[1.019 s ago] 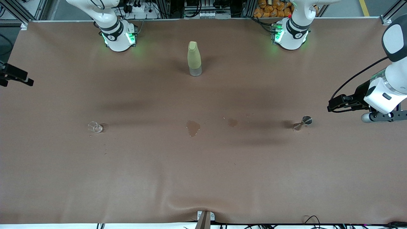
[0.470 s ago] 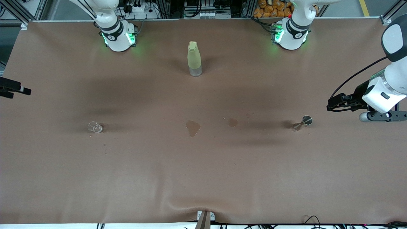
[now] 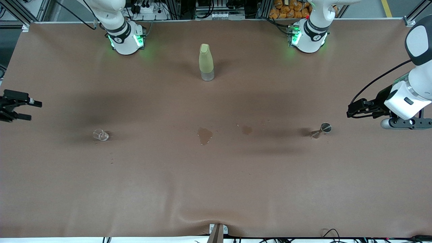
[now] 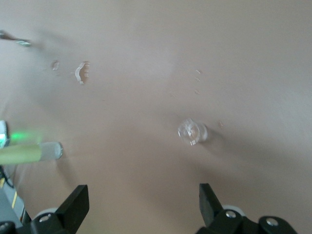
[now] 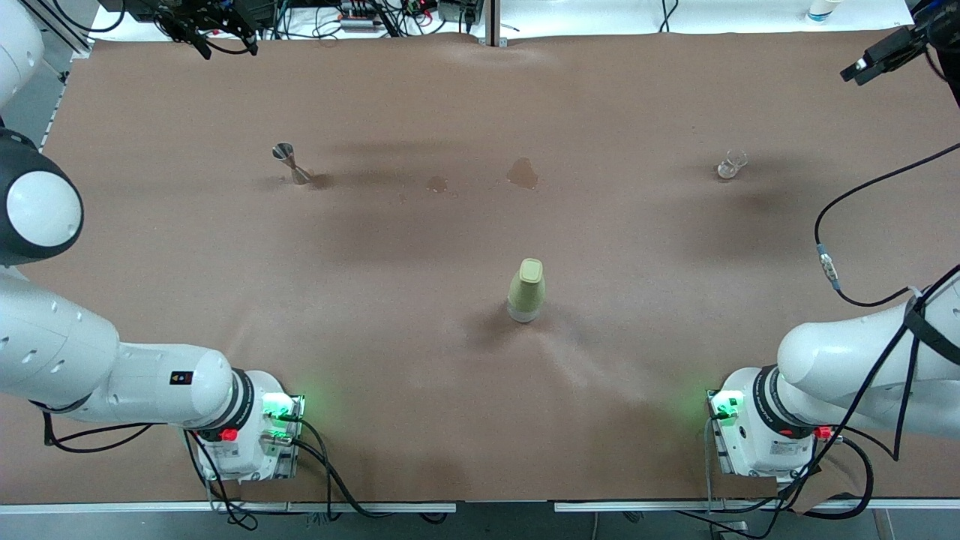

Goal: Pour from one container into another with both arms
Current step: 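Move the right gripper to the glass beaker while the left gripper reaches the jigger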

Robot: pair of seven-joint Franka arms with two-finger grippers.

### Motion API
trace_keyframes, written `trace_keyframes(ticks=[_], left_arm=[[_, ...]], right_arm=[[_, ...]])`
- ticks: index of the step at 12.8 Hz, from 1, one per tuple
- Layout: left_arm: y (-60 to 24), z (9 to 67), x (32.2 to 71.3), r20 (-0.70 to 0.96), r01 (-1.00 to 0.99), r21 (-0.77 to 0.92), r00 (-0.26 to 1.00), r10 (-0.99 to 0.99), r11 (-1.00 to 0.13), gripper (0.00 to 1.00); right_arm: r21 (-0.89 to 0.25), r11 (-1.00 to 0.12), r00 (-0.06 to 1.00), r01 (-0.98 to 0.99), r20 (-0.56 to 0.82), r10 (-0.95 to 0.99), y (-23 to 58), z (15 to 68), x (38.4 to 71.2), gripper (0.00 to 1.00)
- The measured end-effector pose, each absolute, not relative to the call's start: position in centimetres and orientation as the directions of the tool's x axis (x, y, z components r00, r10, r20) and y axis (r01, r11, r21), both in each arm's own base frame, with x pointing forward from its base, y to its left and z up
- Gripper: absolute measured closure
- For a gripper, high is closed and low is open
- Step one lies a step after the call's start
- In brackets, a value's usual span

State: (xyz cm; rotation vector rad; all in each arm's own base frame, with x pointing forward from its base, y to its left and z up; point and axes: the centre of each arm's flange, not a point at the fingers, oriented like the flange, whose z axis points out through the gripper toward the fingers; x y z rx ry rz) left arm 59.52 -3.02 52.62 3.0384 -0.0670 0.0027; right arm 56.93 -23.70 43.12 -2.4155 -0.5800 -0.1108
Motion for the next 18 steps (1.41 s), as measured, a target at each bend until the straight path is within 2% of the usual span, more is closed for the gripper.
trace_keyframes(ticks=[2, 4, 6, 9, 13, 16, 18], left_arm=[[-3.1, 52.8, 59.6, 0.012, -0.079, 0.123, 0.997, -0.078, -0.989, 0.00], [-3.0, 52.9, 59.6, 0.035, -0.183, 0.160, 0.983, -0.180, -0.970, 0.00], [-1.9, 53.0, 59.6, 0.081, -0.341, 0.210, 0.940, -0.332, -0.916, 0.00], [1.4, 52.6, 59.6, 0.167, -0.504, 0.287, 0.864, -0.476, -0.814, 0.00], [5.8, 50.8, 59.7, 0.309, -0.723, 0.298, 0.691, -0.654, -0.623, 0.00], [9.3, 47.7, 59.7, 0.407, -0.797, 0.344, 0.603, -0.686, -0.496, 0.00], [11.7, 45.0, 59.9, 0.511, -0.881, 0.315, 0.471, -0.719, -0.353, 0.00]], right_arm=[[-0.620, -0.571, 0.841, 0.538, 0.355, 0.408, -24.5, 39.2, 56.6, 0.00], [-0.611, -0.426, 0.745, 0.667, 0.528, 0.408, -24.4, 35.6, 55.5, 0.00], [-0.541, -0.312, 0.624, 0.781, 0.663, 0.414, -24.3, 32.7, 54.2, 0.00], [-0.377, -0.159, 0.409, 0.912, 0.821, 0.400, -24.4, 28.8, 53.3, 0.00], [-0.212, -0.100, 0.233, 0.972, 0.925, 0.301, -23.7, 23.0, 53.5, 0.00], [-0.104, -0.083, 0.122, 0.991, 0.959, 0.255, -23.8, 18.6, 53.2, 0.00], [-0.039, -0.094, 0.061, 0.995, 0.967, 0.247, -24.9, 17.5, 53.2, 0.00]])
